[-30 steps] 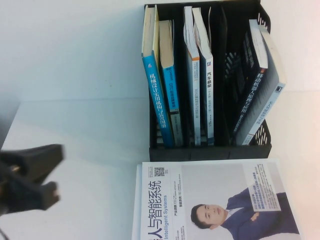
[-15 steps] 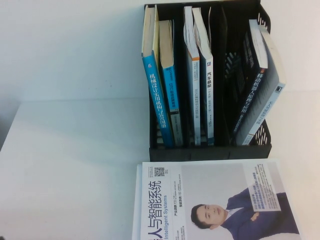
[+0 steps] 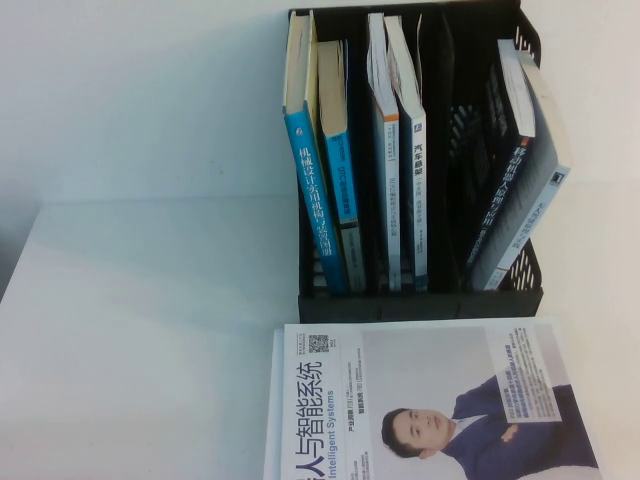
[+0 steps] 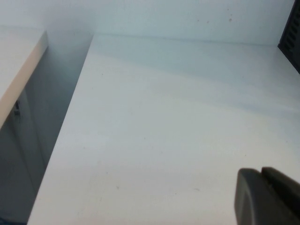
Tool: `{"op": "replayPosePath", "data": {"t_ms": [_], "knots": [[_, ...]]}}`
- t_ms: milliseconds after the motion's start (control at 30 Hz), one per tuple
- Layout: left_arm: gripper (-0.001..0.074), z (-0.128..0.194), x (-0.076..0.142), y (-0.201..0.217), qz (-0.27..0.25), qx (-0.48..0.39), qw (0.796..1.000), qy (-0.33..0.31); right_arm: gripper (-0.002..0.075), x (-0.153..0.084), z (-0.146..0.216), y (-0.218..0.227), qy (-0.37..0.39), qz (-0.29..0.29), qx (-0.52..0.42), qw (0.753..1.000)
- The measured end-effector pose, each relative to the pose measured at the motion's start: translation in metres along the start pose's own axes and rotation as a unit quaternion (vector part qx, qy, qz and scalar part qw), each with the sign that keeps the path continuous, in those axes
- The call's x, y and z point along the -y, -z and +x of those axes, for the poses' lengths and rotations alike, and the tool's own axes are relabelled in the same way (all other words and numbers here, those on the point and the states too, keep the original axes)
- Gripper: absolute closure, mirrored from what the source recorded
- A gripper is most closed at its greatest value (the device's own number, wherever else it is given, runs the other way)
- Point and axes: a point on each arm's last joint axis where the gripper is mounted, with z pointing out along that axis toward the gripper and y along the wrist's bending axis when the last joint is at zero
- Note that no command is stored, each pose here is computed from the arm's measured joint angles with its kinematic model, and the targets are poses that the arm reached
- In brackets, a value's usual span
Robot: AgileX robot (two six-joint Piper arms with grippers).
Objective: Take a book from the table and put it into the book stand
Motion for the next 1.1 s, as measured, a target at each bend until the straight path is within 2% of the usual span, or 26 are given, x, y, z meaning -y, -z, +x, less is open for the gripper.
{"op": "replayPosePath", "data": {"t_ms": [667,867,1100], "knots": [[0.0737,0.0,0.0,0.0,-0.001,-0.002,1.0,-0.005,0.0729,0.001,0.001,0.003,0.007,0.007,0.012,1.0],[0.0737,0.0,0.0,0.0,-0.001,-0.002,1.0,-0.006,0.0729,0.007,0.003,0.014,0.0,0.063,0.051,0.997],[0.0737,0.0,0.0,0.0,-0.001,-0.002,1.0,-0.006,0.0729,0.013,0.011,0.01,0.003,0.129,0.18,0.975]]}}
